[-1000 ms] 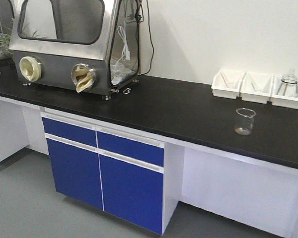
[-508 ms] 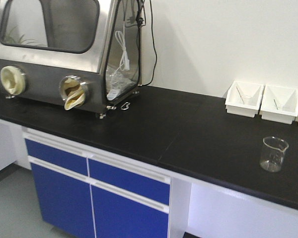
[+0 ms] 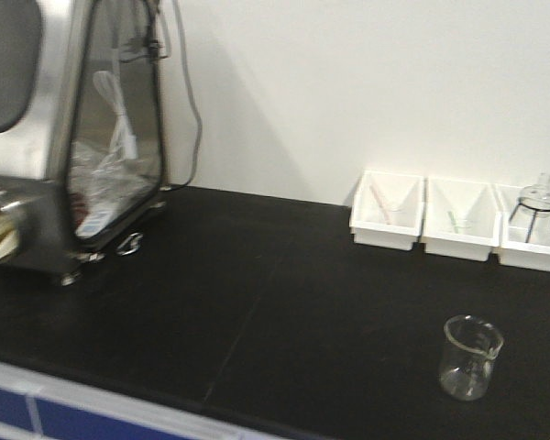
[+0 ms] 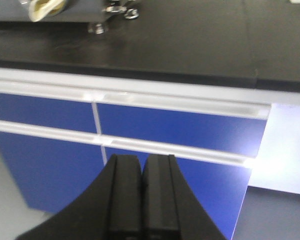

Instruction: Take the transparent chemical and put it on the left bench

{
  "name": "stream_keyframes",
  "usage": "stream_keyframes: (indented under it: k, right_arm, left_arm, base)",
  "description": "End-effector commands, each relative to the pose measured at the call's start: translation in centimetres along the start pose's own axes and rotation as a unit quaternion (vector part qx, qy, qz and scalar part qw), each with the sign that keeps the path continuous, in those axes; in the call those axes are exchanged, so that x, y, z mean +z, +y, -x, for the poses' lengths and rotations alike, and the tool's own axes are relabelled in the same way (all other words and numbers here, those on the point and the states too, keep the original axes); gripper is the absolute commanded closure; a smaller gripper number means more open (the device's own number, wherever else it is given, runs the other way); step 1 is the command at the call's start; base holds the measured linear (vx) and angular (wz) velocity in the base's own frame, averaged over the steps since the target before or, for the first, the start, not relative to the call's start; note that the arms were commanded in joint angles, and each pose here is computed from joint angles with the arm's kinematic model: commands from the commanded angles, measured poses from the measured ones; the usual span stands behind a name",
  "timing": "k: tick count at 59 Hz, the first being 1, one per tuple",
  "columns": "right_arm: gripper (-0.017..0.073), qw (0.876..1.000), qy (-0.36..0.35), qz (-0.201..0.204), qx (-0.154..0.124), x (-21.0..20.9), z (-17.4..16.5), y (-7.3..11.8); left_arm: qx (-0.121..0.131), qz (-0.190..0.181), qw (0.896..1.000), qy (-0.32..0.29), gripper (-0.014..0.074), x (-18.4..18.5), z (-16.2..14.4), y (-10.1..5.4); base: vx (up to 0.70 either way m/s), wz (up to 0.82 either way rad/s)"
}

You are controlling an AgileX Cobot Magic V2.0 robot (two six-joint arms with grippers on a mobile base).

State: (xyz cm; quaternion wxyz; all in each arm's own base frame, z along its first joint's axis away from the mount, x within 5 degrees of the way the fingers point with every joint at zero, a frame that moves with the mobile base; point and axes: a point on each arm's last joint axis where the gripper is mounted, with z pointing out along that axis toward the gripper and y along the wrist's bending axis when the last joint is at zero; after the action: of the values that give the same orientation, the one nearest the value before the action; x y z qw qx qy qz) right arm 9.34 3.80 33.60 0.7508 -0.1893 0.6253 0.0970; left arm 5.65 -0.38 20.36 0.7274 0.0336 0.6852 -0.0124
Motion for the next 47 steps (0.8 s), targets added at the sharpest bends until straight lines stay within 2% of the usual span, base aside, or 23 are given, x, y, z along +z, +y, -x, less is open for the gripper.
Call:
stream_keyframes:
  k: [1,29,47]
  right_arm:
    - [0.0564,1.000,-0.016,0.002,0.004,0.09,1.00,-0.07]
    - [0.0564,1.000,-0.016,0.003,0.003,0.09,1.00,-0.06]
    - [0.0564,1.000,-0.016,0.003,0.003,0.09,1.01,-0.05]
  left_arm:
    - [-0.004,0.001,0.999,-0.041,0.0597,-0.13,0.28,0.01]
    - [-0.004,0.001,0.999,-0.041,0.0597,-0.13,0.28,0.01]
    - [-0.004,0.001,0.999,-0.041,0.0597,-0.13,0.28,0.01]
  base:
    - [0.40,-0.44]
    - [0.34,-0.50]
    - [0.22,-0.18]
